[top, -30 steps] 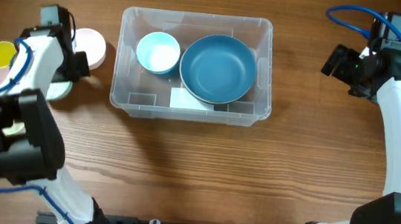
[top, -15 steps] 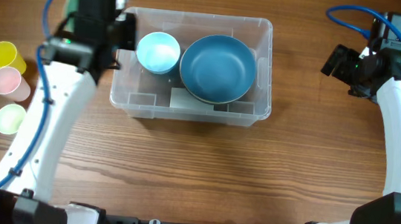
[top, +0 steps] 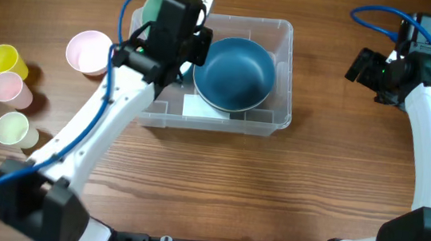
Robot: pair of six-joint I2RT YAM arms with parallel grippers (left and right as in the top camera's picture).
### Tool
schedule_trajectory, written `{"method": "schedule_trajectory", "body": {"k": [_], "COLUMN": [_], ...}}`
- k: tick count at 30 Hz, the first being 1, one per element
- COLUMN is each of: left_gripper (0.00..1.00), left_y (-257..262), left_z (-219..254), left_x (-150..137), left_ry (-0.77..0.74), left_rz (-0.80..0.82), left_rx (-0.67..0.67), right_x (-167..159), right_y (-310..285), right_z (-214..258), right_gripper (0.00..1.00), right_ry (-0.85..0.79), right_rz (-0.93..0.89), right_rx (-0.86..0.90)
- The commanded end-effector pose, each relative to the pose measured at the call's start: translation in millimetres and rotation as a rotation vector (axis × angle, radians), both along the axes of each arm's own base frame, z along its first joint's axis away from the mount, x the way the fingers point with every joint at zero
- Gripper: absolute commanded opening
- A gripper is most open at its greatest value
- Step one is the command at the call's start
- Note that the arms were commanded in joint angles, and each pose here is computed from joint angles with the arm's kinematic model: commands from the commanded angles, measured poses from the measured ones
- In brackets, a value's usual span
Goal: Pack container
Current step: 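Carry the mint bowl into the bin and release it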
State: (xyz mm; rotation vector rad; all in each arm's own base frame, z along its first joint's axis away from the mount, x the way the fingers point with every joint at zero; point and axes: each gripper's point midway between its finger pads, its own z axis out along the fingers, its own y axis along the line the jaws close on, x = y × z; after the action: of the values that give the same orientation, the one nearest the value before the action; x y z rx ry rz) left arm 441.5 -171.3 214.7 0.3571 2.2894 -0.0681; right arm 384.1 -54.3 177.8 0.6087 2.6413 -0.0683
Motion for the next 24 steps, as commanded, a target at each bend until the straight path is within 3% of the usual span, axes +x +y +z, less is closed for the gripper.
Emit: {"method": "schedule_trajectory", "body": {"k": [1, 11, 24], "left_gripper": [0.04, 0.04, 0.04], "left_y": [-4.4, 17.6, 31.2], "left_z": [-24.5, -92.9, -112.2], "left_x": [7.9, 12.6, 16.5], "left_ry": [0.047, 0.198, 0.253], "left_rz": [-0.007, 0.055, 0.07], "left_rx": [0.022, 0.129, 0.108], "right_x": [0.2, 0.2, 0.2], "right_y": [-1.4, -1.4, -1.4], "right_z": [8.7, 8.7, 8.7], "right_gripper": [0.99, 1.0, 1.0], "right_ry": [-0.025, -0.025, -0.025], "right_rz": [-0.008, -0.008, -0.008], "right_rx": [-0.012, -0.012, -0.012]}}
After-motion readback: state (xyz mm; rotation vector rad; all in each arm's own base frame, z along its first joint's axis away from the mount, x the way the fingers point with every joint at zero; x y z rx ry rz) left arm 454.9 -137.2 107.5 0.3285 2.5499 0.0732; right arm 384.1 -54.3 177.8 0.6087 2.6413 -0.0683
